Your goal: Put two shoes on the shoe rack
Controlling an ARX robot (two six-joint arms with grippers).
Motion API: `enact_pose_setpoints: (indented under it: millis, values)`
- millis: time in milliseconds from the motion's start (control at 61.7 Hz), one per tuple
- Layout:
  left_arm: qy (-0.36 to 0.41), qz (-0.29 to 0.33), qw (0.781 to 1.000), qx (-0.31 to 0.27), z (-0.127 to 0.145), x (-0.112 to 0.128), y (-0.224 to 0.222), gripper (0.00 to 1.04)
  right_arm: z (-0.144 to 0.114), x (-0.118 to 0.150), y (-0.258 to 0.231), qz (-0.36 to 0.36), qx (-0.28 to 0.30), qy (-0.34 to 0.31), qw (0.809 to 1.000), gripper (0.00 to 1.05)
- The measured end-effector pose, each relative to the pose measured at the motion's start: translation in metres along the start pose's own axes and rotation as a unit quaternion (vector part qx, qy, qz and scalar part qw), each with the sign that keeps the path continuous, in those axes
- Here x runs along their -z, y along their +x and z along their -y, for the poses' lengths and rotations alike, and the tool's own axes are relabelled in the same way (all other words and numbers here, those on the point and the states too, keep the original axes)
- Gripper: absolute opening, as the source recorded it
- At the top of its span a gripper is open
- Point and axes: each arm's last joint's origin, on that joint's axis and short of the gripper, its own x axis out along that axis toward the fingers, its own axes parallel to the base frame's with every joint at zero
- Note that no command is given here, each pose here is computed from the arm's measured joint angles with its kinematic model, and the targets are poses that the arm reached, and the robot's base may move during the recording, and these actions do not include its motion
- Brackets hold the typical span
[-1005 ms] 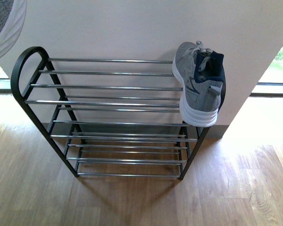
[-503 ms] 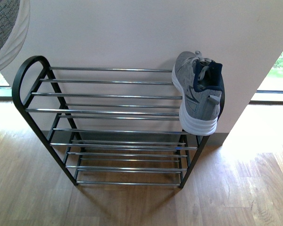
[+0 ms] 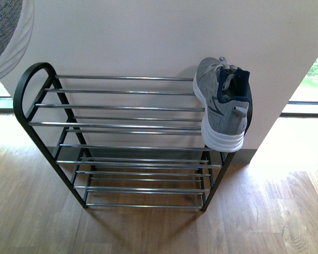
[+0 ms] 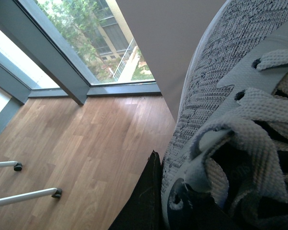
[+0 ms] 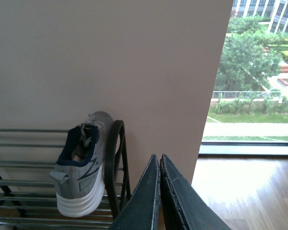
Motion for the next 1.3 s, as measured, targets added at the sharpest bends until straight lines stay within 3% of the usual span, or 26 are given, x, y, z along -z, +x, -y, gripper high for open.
enact_pose_setpoints:
  millis: [1297]
  values:
    - [0.0, 0.0, 1.0, 0.0, 0.0, 0.0, 0.0, 0.02, 0.0, -0.003, -0.044, 0.007, -0.001, 0.0, 1.0, 0.01]
